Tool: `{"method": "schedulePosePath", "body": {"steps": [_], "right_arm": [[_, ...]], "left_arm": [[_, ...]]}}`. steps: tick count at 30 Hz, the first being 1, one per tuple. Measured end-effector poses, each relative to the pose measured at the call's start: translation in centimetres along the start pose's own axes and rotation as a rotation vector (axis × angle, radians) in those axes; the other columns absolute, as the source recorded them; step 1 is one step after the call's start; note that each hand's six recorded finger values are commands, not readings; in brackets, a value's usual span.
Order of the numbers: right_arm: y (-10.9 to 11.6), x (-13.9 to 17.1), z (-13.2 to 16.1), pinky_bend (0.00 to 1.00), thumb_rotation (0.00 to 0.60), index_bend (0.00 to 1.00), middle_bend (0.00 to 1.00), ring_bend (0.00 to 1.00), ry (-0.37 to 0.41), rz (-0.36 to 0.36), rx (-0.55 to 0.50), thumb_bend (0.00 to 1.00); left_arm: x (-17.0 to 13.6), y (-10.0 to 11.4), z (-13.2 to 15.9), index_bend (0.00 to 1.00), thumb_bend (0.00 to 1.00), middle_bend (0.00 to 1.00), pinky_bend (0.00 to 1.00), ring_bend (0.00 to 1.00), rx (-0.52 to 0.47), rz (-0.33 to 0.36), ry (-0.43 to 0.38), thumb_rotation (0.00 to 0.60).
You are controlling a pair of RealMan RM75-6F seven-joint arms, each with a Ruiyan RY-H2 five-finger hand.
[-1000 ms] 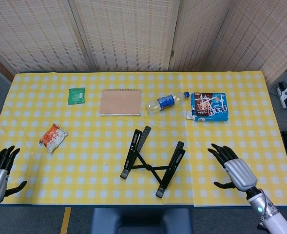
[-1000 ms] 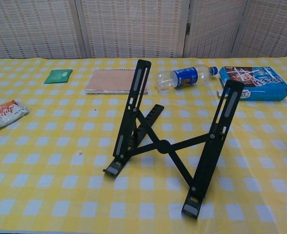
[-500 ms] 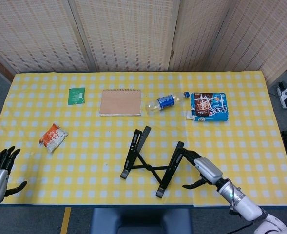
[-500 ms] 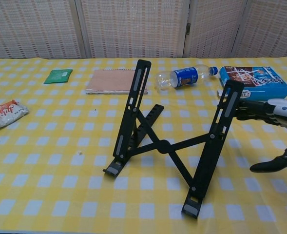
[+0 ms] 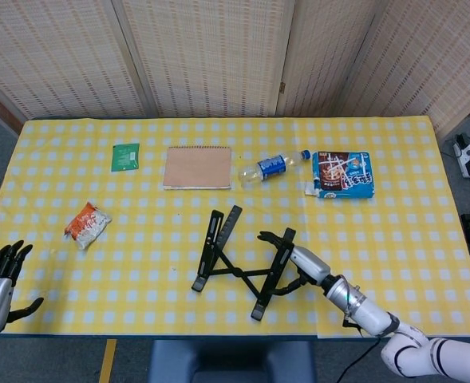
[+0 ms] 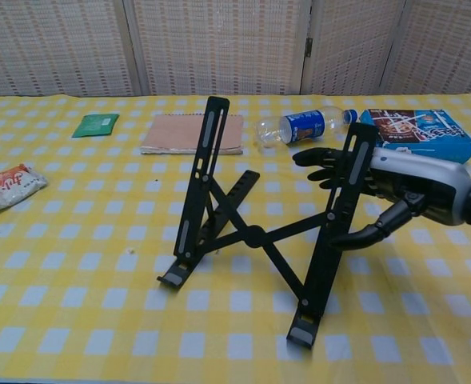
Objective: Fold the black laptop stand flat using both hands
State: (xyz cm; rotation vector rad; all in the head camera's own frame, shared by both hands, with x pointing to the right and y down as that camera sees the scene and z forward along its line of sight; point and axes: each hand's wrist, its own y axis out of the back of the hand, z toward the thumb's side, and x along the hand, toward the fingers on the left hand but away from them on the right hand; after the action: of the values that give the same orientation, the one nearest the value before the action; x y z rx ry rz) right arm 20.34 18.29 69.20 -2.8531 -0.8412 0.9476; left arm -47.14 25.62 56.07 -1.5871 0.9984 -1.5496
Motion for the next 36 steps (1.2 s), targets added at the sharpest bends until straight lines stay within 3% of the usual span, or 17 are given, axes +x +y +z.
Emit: {"method": "schedulePosePath", "body": {"steps": [16,29,36], "right_arm": [[-0.1,-7.2,4.8,0.00,0.537,0.00,0.00,0.00,0.102,0.067,0.010,0.15],[-1.2,-3.7,3.6,0.00,0.576,0.00,0.00,0.02,0.100,0.165,0.007,0.15],[-2.4,-2.0,5.2,0.00,0.576,0.00,0.00,0.02,0.175,0.217,-0.050,0.15]], "left_arm": [[-0.1,0.1,0.4,0.12,0.19,0.07,0.00,0.05,0.001,-0.005,-0.018,0.600],[0.1,-0.1,1.8,0.11,0.19,0.07,0.00,0.05,0.002,-0.021,-0.076,0.600],[1.0,-0.2,2.8,0.10,0.20,0.07,0.00,0.05,-0.010,-0.035,-0.120,0.600]]}}
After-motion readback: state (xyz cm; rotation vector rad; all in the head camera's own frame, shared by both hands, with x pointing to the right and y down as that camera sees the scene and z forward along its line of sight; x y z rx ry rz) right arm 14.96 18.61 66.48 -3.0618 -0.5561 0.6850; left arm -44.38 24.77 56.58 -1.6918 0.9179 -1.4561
